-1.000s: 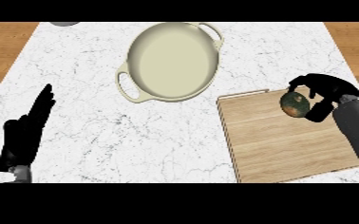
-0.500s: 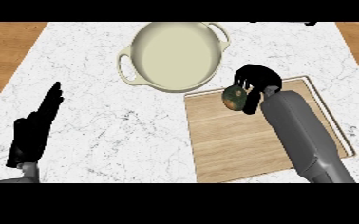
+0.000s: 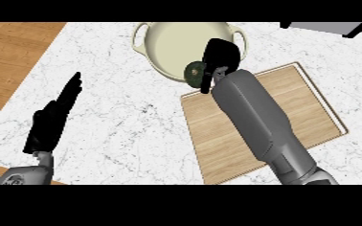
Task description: Pick the squash from the tray and place it in the pot
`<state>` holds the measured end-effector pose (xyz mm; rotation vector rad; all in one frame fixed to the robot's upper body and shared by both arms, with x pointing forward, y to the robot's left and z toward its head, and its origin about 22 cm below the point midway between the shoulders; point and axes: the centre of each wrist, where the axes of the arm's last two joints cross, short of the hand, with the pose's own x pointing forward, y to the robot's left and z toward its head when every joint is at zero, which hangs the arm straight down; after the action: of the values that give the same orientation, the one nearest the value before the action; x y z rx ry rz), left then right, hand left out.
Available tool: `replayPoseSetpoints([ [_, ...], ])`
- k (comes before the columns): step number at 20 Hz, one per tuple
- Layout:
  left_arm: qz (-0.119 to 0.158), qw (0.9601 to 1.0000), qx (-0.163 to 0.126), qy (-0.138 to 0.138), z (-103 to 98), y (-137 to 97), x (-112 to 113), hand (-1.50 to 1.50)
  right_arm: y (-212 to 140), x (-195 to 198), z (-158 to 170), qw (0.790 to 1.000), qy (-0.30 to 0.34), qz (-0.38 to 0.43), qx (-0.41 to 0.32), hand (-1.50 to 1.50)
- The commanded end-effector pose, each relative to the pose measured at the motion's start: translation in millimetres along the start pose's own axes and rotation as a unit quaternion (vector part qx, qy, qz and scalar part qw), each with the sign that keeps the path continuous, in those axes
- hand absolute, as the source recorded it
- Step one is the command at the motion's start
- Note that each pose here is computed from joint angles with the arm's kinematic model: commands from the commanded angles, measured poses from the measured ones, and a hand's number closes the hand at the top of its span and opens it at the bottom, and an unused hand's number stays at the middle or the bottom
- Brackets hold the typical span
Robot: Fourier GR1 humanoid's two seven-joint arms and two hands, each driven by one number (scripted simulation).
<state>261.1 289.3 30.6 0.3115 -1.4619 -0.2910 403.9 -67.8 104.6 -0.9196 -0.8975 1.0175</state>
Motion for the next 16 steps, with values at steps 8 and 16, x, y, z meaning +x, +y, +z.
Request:
replayPoseSetpoints([
  [8,-0.007,0.9997,-0.022,0.003,-13.1,-9.8,8.3,0.00,-75.9,105.3,66.8,0.945,0.103,0.012,-0.311,1.50],
  [16,-0.003,1.0000,-0.004,-0.002,-17.3,-11.8,11.5,0.00,-95.1,120.8,80.4,0.920,0.107,-0.075,-0.370,1.50],
])
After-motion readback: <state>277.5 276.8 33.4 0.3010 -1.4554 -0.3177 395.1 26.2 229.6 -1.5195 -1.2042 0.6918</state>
